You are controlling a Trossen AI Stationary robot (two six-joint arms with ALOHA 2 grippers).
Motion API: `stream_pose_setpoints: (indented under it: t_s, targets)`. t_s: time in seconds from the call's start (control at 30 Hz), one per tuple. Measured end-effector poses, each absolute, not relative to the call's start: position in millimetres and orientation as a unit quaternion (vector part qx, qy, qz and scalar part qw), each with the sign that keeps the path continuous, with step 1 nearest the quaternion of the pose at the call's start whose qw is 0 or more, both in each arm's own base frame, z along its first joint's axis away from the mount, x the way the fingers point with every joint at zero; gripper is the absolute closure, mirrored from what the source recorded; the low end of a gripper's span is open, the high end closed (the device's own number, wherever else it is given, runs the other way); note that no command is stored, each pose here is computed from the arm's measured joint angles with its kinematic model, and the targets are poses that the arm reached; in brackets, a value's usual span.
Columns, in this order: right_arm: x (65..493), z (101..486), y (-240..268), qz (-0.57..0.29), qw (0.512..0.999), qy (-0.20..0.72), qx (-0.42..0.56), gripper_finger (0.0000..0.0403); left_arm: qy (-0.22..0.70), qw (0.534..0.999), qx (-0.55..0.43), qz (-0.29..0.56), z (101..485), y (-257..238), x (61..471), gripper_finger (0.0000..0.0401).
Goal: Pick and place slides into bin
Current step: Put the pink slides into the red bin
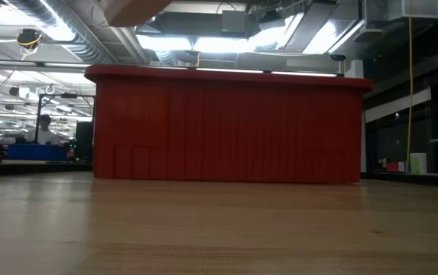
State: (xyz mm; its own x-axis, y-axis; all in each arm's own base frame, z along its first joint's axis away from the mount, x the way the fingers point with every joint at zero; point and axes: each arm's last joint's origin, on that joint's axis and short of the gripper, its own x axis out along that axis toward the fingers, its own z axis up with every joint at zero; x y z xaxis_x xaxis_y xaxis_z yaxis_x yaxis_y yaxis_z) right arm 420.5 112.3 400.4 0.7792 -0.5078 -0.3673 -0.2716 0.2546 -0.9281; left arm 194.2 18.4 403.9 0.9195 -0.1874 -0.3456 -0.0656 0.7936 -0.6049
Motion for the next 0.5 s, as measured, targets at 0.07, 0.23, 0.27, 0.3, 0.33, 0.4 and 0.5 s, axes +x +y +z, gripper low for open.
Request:
stream_pose_setpoints:
  t_s: [0.07,0.23,0.27,0.3,0.33,0.4,0.5]
  targets:
    - [420.3,400.5,113.1,-0.082,0.724,0.322,-0.605,0.0389,0.198,0.929,-0.311,-0.033,403.8,18.5,194.2,0.0395]
    - [419.1,405.4,117.9,-0.114,0.716,0.320,-0.609,0.0392,0.191,0.934,-0.300,-0.032,404.9,18.8,194.5,0.0385]
    - [417.9,407.6,119.8,-0.119,0.715,0.319,-0.610,0.0392,0.188,0.937,-0.292,-0.034,405.4,18.9,194.7,0.0381]
    - [416.7,410.0,121.5,-0.123,0.715,0.317,-0.610,0.0392,0.185,0.939,-0.287,-0.035,406.0,18.9,194.7,0.0376]
    - [414.9,413.0,123.6,-0.125,0.716,0.315,-0.610,0.0392,0.182,0.941,-0.285,-0.036,406.8,18.9,194.9,0.0371]
    - [410.1,419.7,127.3,-0.127,0.722,0.312,-0.604,0.0392,0.178,0.942,-0.281,-0.038,407.6,18.9,195.1,0.0359]
    - [401.1,429.0,132.5,-0.131,0.731,0.311,-0.593,0.0392,0.161,0.951,-0.260,-0.043,410.7,19.1,196.0,0.0339]
